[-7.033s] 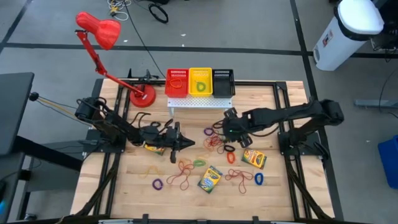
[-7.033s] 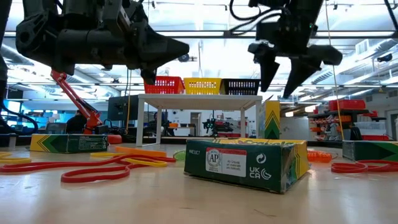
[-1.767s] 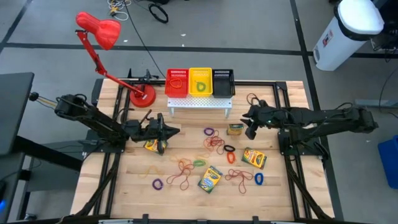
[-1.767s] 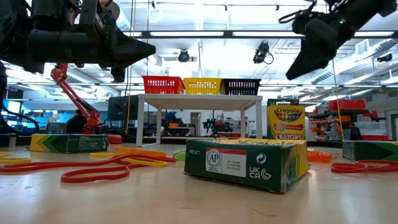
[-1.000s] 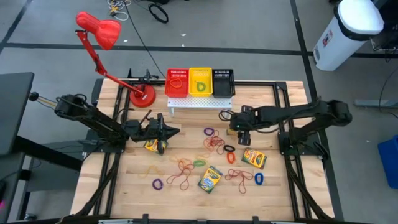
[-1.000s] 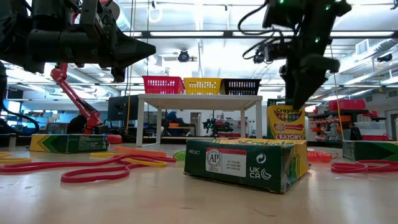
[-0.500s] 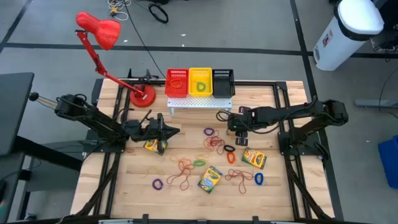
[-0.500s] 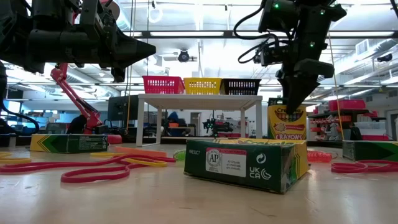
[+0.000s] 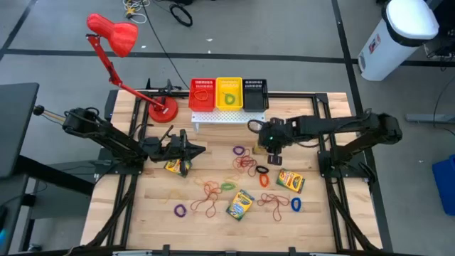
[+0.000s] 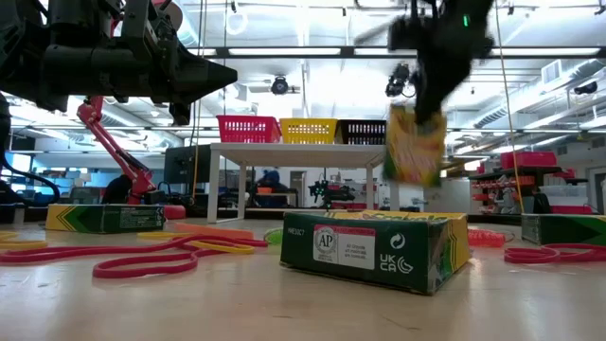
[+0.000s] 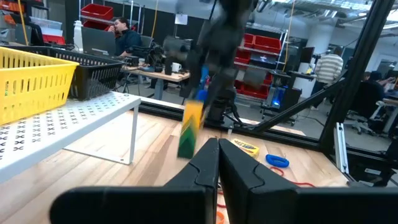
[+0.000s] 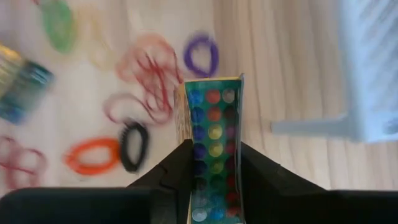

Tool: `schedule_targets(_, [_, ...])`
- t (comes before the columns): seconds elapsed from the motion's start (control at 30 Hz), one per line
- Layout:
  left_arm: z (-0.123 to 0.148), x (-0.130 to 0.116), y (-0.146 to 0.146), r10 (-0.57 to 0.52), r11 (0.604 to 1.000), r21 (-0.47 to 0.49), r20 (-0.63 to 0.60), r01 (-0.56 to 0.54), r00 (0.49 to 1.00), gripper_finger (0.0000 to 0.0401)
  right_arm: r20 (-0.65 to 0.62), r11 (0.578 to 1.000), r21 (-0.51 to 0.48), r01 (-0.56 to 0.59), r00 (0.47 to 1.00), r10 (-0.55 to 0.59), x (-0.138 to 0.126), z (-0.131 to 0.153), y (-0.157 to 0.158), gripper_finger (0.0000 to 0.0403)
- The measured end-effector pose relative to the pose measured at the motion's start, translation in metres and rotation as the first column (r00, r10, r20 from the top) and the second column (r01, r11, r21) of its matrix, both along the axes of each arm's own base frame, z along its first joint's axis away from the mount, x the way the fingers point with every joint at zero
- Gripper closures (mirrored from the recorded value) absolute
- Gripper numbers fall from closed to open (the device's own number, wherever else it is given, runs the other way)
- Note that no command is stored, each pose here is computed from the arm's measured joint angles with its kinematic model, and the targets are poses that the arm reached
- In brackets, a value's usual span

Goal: Pick & Place Office Desk Supplies
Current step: Put the yellow crayon box into the black bin on the shelf

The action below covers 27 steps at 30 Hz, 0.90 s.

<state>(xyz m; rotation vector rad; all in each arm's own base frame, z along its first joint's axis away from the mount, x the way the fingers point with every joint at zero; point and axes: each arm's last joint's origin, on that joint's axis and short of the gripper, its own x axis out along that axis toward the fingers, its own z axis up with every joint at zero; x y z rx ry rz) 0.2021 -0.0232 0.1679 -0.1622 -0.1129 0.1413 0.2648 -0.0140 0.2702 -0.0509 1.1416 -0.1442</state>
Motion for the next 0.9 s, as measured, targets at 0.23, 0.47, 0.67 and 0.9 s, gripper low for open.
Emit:
schedule_targets(0.23, [0.000, 0.000, 0.000, 0.000, 1.000, 0.000, 0.000, 0.000, 1.000, 0.0384, 0.145, 0.994, -0.106, -0.019, 0.989, 0.034, -0.004, 0.093, -0.005, 0.0293])
schedule_targets(0.47, [0.000, 0.000, 0.000, 0.000, 1.000, 0.000, 0.000, 0.000, 1.000, 0.0384, 0.277, 0.953, -0.289, 0.093, 0.961, -0.010, -0.007, 0.168, -0.067, 0.0293])
schedule_targets(0.67, [0.000, 0.000, 0.000, 0.000, 1.000, 0.000, 0.000, 0.000, 1.000, 0.0384, 0.213, 0.947, -0.308, 0.089, 0.977, -0.022, 0.005, 0.167, -0.137, 0.0292])
schedule_targets(0.9, [0.000, 0.000, 0.000, 0.000, 1.000, 0.000, 0.000, 0.000, 1.000, 0.0384, 0.095, 0.959, -0.284, -0.018, 0.994, 0.047, 0.022, 0.134, -0.182, 0.0292])
